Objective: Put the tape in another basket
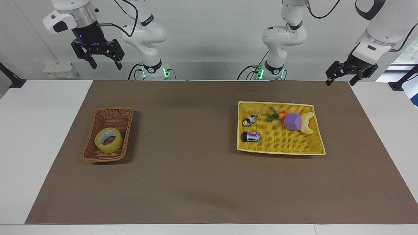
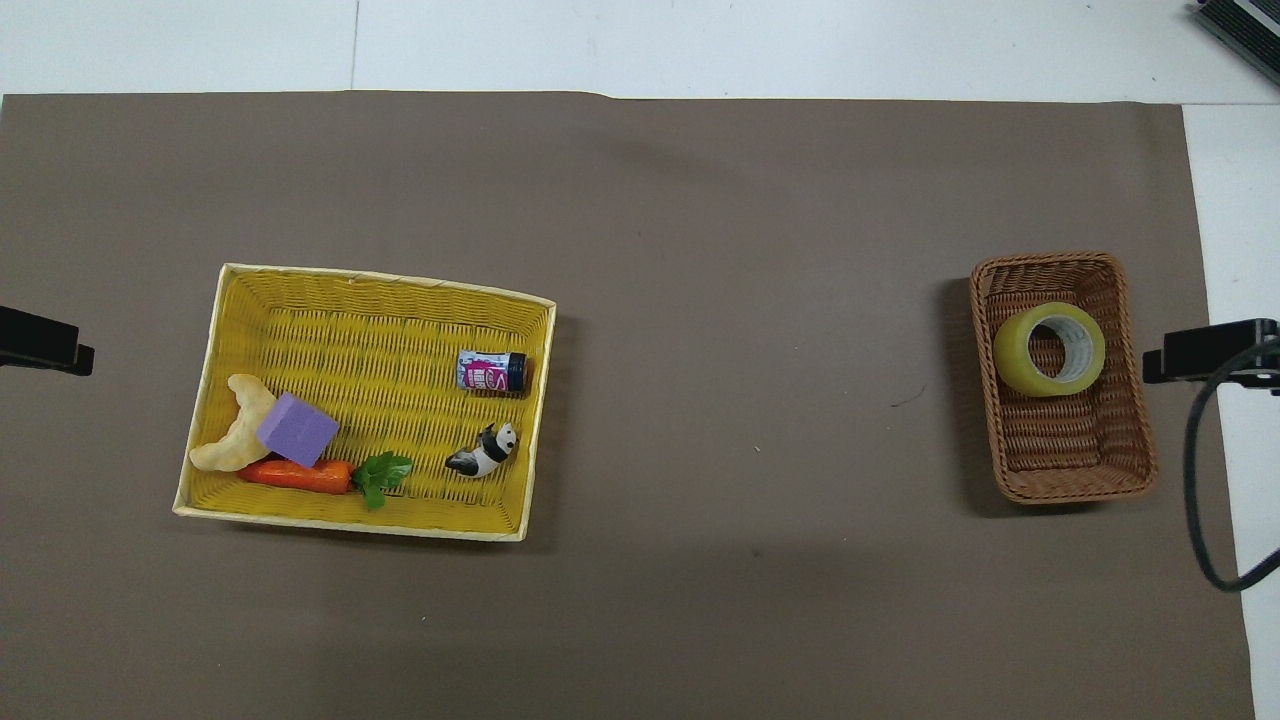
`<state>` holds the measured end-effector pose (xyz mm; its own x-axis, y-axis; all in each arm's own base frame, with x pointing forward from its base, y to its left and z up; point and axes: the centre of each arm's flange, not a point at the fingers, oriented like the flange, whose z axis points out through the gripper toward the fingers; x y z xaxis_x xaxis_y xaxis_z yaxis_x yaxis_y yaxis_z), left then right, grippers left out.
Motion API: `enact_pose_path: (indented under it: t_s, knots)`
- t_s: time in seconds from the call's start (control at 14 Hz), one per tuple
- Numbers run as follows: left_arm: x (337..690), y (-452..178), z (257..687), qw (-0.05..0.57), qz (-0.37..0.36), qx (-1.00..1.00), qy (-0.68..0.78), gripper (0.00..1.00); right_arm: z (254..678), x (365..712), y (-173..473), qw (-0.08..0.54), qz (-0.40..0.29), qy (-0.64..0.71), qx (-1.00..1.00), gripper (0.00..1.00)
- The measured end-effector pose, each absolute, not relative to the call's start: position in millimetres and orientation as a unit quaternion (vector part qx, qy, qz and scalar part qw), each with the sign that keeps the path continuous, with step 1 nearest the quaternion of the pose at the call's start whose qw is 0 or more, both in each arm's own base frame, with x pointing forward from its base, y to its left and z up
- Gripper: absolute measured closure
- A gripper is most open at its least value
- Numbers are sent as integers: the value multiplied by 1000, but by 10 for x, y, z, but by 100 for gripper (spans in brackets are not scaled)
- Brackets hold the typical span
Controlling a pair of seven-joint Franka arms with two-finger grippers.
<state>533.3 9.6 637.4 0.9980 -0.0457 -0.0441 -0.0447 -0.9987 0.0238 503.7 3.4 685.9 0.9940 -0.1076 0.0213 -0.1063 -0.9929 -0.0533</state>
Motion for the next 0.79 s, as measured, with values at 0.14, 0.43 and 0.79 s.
enact_pose_path:
  t_s: [0.14, 0.43, 0.79]
  knots:
    - [5333, 95, 6374, 11, -22, 999, -23, 0, 6843, 5034, 25, 26, -10, 55, -998, 0]
    - [5333, 96, 6374, 11, -22, 999, -23, 0, 6841, 5036, -38, -2, -13, 37, -999, 0]
    - [5333, 95, 6374, 11, -22, 999, -23, 0, 6803, 5068, -47, -14, -21, 20, -999, 0]
